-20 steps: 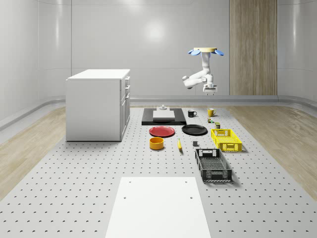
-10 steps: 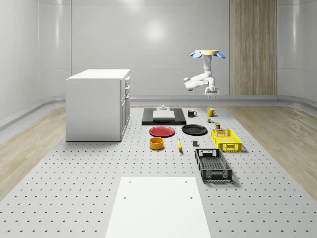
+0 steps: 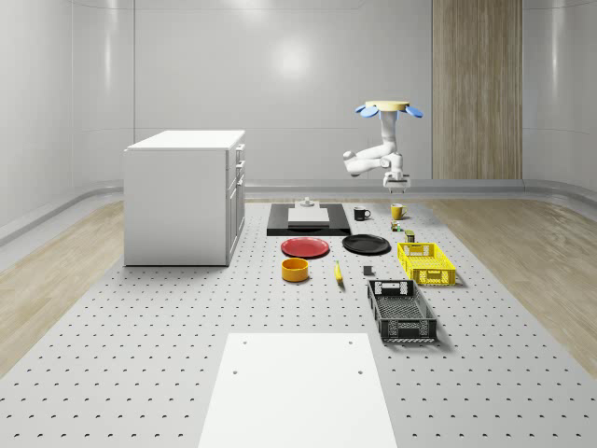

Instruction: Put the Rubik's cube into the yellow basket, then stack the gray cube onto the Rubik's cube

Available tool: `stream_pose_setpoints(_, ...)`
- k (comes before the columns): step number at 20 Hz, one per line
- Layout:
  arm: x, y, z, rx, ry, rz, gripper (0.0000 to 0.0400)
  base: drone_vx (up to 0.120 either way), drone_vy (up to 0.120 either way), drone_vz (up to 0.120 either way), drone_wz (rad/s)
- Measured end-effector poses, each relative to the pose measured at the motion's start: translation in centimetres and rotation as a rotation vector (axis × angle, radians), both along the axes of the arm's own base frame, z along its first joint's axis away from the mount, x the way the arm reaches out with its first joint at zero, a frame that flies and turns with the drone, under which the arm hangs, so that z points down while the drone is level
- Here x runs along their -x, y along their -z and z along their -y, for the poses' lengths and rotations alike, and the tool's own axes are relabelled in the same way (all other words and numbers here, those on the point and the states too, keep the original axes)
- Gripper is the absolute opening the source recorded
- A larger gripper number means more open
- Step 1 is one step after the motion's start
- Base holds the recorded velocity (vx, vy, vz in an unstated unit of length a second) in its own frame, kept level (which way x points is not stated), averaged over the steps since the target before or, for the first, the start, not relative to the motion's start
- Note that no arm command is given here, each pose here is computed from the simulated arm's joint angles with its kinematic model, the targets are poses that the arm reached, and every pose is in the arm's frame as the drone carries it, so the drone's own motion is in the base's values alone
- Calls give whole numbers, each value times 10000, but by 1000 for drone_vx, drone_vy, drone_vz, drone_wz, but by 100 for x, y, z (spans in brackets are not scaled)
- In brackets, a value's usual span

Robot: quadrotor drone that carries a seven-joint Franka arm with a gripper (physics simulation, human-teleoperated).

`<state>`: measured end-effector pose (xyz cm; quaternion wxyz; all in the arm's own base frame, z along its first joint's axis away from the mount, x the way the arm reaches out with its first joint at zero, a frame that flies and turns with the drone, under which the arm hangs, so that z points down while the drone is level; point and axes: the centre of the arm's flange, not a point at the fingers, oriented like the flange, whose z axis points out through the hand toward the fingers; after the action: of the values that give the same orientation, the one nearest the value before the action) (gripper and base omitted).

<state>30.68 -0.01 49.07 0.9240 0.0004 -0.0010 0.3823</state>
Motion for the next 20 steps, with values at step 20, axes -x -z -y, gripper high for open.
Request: stream_pose_setpoints(20, 0, 0, 0, 0, -3, -1, 400, 18, -12, -120, 0)
